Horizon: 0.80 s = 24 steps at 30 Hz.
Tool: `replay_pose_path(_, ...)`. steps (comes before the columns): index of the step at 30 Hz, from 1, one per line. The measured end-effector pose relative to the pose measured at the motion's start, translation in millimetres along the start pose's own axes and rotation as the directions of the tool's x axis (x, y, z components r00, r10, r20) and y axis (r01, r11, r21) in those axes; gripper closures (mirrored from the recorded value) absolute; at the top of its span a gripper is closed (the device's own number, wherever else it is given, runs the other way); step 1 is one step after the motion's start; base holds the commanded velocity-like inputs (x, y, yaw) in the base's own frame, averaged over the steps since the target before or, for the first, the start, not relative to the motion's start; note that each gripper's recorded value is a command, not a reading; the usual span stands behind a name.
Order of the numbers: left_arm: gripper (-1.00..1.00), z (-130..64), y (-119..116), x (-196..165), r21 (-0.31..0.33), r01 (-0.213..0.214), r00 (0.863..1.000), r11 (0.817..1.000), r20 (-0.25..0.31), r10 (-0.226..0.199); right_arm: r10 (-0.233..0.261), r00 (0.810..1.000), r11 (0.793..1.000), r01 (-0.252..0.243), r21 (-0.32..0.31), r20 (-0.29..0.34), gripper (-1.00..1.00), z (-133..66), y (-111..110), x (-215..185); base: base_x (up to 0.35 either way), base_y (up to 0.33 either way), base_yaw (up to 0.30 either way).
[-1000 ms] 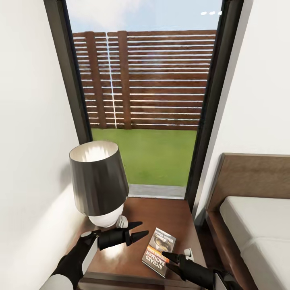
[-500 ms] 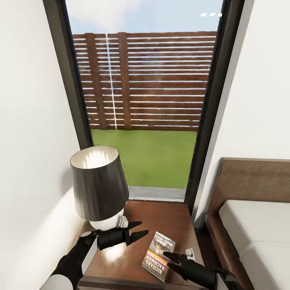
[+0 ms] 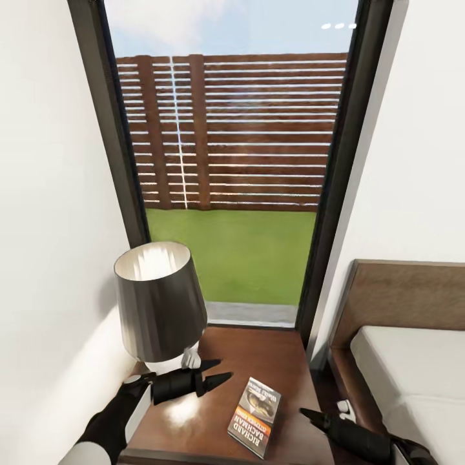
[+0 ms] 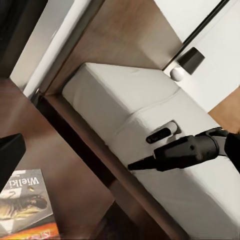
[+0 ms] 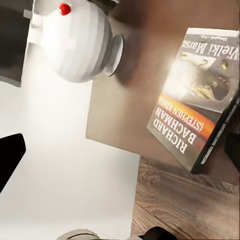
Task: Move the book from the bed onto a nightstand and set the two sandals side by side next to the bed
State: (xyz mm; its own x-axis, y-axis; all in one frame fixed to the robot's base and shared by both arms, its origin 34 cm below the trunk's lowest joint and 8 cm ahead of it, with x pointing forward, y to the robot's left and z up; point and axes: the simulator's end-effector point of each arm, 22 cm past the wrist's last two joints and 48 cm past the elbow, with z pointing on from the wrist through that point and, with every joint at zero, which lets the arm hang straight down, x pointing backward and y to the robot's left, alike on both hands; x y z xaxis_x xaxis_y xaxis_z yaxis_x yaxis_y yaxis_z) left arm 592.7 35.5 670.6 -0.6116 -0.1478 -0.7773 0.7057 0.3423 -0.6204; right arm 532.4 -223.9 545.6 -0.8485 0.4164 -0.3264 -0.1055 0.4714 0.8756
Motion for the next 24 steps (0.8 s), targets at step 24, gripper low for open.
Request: replay_pose_path(24, -1.0, -55.2, 22.0, 55.8, -0.127, 0.093, 0.993, 0.988, -0.06, -0.101, -0.048, 0.998, 0.997, 0.046, 0.057, 0.03, -1.0, -28.6, 4.1, 19.0, 0.0, 0.0, 0.0)
